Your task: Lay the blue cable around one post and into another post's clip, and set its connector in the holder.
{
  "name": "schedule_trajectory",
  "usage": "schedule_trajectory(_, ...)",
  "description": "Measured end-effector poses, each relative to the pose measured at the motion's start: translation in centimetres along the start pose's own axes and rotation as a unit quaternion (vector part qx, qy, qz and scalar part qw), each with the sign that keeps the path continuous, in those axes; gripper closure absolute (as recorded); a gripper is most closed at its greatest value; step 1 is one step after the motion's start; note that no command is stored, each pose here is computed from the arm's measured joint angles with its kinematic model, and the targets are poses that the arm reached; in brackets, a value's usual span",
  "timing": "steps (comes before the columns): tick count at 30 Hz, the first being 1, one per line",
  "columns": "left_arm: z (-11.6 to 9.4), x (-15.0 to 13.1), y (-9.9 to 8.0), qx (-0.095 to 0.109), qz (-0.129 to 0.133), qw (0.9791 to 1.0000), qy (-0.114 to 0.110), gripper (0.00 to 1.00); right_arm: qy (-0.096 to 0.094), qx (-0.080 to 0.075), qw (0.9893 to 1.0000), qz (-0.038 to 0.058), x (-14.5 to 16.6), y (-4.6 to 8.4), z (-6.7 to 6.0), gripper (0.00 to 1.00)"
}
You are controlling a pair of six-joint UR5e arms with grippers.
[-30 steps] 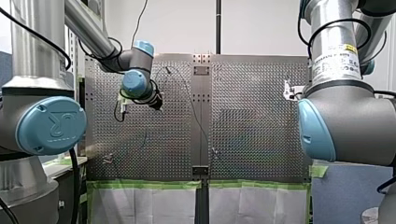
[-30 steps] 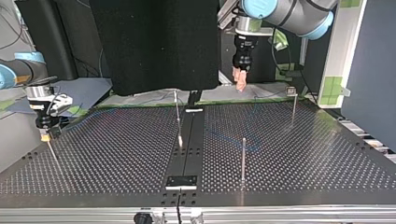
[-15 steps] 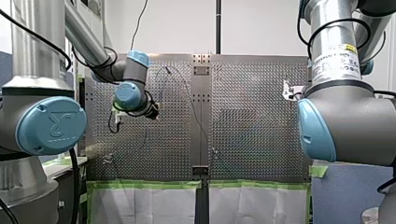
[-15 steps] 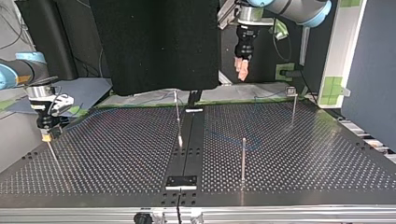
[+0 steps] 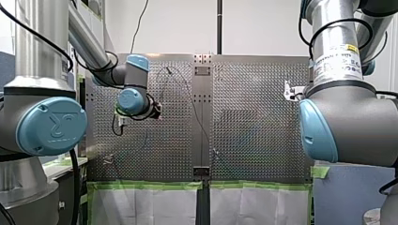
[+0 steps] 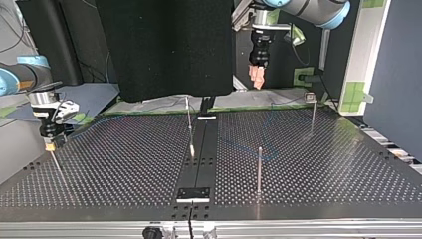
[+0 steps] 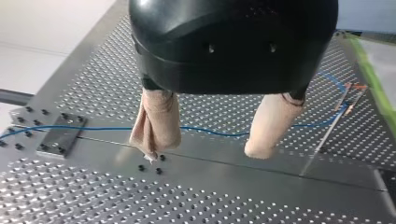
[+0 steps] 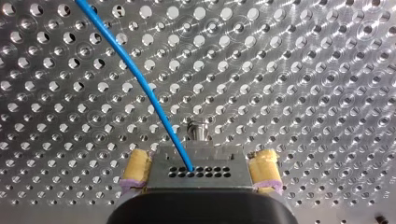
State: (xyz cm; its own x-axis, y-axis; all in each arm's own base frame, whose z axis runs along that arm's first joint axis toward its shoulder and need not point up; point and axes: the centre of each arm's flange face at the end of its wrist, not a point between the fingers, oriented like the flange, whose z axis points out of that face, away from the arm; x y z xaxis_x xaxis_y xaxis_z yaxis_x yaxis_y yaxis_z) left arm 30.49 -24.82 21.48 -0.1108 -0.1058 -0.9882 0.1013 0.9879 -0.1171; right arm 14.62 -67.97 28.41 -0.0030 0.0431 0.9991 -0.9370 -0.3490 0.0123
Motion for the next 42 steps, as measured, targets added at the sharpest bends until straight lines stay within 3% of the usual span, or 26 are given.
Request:
schedule_trajectory(11,0.9,-0.9,-0.4,0.006,-0.015,0.9988,-0.047,0.00,-0.003,-0.003,1.0000,0.0007,0.0,0.4,-0.1,0.08)
schedule_trajectory(24,1.8,-2.1,-0.8,0.012,-0.032,0.9944,-0.101,0.00,-0.010,-0.003,0.9999,0.0020,-0.2,0.4,-0.3,0.08)
schedule_trajectory(30,1.9,-2.3,-0.8,0.012,-0.034,0.9935,-0.108,0.00,-0.008,-0.003,1.0000,0.0015,-0.1,0.4,-0.2,0.05)
schedule_trajectory(31,1.9,-2.3,-0.8,0.011,-0.034,0.9934,-0.109,0.00,-0.008,-0.003,1.0000,0.0014,-0.1,0.4,-0.2,0.00)
schedule_trajectory(42,2.0,-2.3,-0.8,0.011,-0.038,0.9933,-0.109,0.00,-0.008,-0.004,1.0000,0.0023,-0.1,0.4,-0.2,0.00)
